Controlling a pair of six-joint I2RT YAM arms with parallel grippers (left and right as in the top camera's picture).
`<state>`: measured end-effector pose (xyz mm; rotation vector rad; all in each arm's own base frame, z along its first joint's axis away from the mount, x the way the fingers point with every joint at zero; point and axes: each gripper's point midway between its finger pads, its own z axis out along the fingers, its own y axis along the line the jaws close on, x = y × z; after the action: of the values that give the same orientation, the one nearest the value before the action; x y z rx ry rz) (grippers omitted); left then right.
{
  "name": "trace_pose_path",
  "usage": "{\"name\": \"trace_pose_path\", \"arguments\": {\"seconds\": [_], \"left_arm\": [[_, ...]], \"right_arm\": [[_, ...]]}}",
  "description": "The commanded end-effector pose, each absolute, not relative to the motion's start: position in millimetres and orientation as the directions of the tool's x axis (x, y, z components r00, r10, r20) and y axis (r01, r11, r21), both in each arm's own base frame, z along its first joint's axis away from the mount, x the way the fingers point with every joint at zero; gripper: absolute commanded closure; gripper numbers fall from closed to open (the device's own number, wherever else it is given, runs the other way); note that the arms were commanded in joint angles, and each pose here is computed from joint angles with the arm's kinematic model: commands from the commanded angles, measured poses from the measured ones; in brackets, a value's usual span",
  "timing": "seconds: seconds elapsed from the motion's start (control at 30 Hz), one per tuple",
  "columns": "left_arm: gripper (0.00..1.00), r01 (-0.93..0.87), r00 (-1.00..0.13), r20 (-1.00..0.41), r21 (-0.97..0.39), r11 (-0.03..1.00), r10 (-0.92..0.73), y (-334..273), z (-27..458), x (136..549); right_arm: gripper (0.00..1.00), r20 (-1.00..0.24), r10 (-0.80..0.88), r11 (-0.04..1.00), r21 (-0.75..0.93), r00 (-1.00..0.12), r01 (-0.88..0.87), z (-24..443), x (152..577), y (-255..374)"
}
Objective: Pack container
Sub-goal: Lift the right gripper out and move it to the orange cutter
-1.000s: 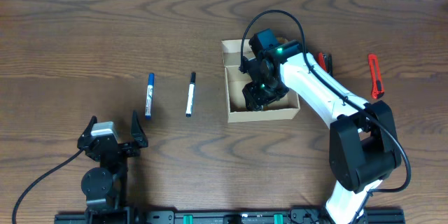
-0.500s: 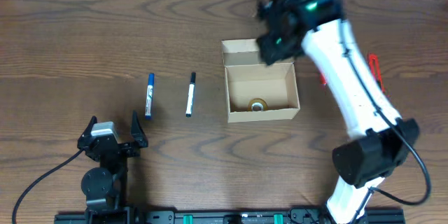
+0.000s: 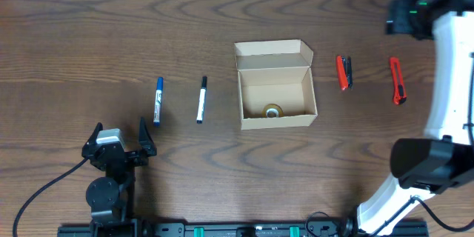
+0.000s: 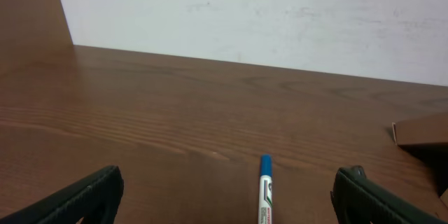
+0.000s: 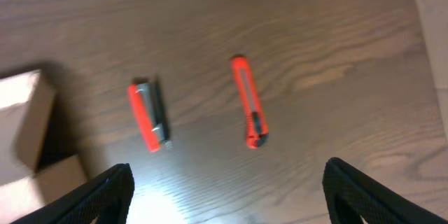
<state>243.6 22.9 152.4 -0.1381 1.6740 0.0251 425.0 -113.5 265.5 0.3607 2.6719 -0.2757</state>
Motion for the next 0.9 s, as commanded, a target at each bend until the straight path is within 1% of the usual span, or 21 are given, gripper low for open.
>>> {"name": "trace_pose_path", "arguments": {"seconds": [0.0, 0.13, 0.23, 0.27, 0.37, 0.4, 0.43, 0.47, 0.53, 0.67, 0.77, 0.87], "left_arm": [[0.05, -0.124, -0.152, -0.985, -0.060, 0.990, -0.079, 25, 135, 242], [0.05, -0.124, -0.152, -0.985, -0.060, 0.990, -0.079, 25, 135, 242], [0.05, -0.124, -0.152, -0.985, -0.060, 0.990, -0.079, 25, 135, 242], [0.05, -0.124, -0.152, -0.985, -0.060, 0.990, -0.079, 25, 135, 242], [0.05, -0.125, -0.152, -0.985, -0.060, 0.990, -0.079, 25, 135, 242], [0.05, -0.124, -0.152, -0.985, -0.060, 0.990, -0.079, 25, 135, 242], [0.05, -0.124, -0.152, -0.985, -0.060, 0.990, -0.079, 25, 135, 242], [0.05, -0.124, -0.152, -0.985, -0.060, 0.990, -0.079, 25, 135, 242], [0.05, -0.124, -0.152, -0.985, -0.060, 0.990, -0.079, 25, 135, 242], [0.05, -0.124, -0.152, -0.985, -0.060, 0.990, -0.079, 25, 135, 242], [0.05, -0.125, -0.152, -0.985, -0.060, 0.990, -0.079, 25, 135, 242], [0.05, -0.124, -0.152, -0.985, -0.060, 0.990, -0.079, 25, 135, 242]], "right_arm": [[0.21, -0.431, 0.222, 0.962, -0.048, -0.875, 0.269, 258, 428, -131], [0.24, -0.419, 0.148, 0.989, 0.065, -0.896, 0.133, 240, 439, -129], [0.31, -0.386, 0.143, 0.990, 0.059, -0.912, 0.130, 218, 444, -142], [0.31, -0.373, 0.150, 0.989, 0.051, -0.916, 0.141, 211, 445, -148], [0.18, -0.332, 0.166, 0.985, 0.017, -0.929, 0.170, 192, 445, -162], [0.16, -0.323, 0.168, 0.984, -0.004, -0.931, 0.179, 187, 446, -167], [0.18, -0.321, 0.164, 0.983, -0.031, -0.933, 0.183, 182, 449, -173], [0.18, -0.322, 0.163, 0.980, -0.052, -0.933, 0.190, 180, 450, -178], [0.12, -0.330, 0.164, 0.975, -0.088, -0.930, 0.203, 177, 454, -187], [0.11, -0.344, 0.152, 0.975, -0.105, -0.926, 0.198, 178, 458, -190], [0.12, -0.348, 0.084, 0.983, -0.128, -0.934, 0.136, 176, 462, -191], [0.06, -0.340, -0.016, 0.996, -0.089, -0.940, 0.015, 163, 464, -179]]}}
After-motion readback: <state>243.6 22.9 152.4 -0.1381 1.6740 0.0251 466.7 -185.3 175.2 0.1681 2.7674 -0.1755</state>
